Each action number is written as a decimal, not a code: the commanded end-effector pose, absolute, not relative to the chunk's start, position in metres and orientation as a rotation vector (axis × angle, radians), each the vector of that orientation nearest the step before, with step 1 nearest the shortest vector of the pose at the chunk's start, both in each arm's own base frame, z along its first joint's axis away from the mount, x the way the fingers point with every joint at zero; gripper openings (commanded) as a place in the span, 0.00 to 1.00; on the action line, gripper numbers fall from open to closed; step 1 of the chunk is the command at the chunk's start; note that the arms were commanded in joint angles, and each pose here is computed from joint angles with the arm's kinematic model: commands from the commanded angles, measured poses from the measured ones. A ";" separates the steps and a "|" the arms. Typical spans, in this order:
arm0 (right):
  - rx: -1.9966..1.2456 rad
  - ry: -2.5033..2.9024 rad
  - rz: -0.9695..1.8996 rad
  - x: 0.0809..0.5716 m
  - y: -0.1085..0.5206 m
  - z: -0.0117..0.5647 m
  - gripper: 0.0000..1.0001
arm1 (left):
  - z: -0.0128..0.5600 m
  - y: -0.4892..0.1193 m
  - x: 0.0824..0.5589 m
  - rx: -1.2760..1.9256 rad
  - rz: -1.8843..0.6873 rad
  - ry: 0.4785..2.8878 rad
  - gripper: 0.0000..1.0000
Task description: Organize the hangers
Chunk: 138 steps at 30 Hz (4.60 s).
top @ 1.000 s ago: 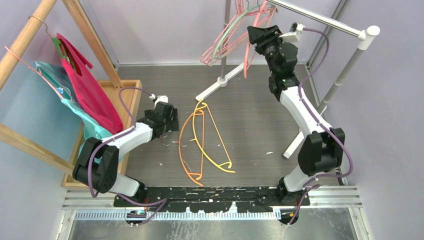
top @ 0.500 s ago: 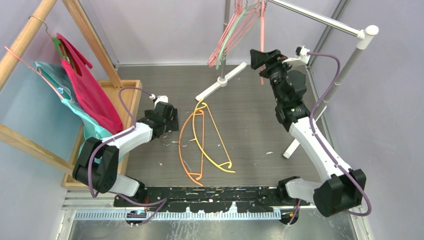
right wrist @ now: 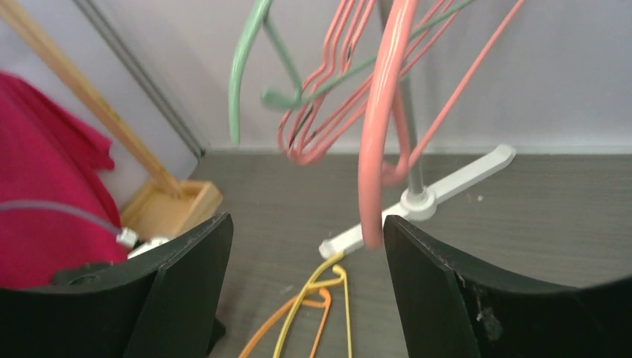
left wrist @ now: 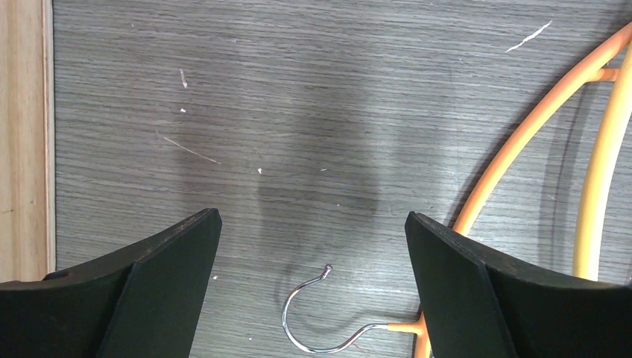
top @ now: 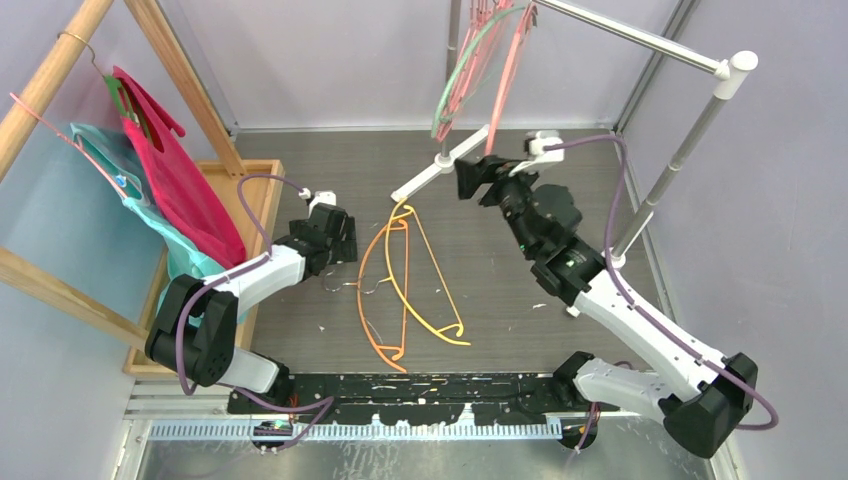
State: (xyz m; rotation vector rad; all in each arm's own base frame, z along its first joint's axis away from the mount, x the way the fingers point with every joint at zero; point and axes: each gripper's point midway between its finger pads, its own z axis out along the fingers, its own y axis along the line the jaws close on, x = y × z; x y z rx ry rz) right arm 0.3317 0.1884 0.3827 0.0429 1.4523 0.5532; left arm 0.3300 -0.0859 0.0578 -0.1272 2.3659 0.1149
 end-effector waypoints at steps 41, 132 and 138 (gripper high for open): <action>-0.849 2.338 0.592 0.186 0.337 0.024 0.02 | 0.083 -0.089 0.347 -0.157 0.091 2.284 0.98; 0.422 1.293 0.855 0.487 0.126 0.417 0.01 | 0.103 -0.144 0.342 0.049 -0.041 2.225 0.98; 0.427 1.279 0.847 0.472 0.121 0.417 0.28 | 0.103 -0.142 0.342 0.045 -0.024 2.222 0.98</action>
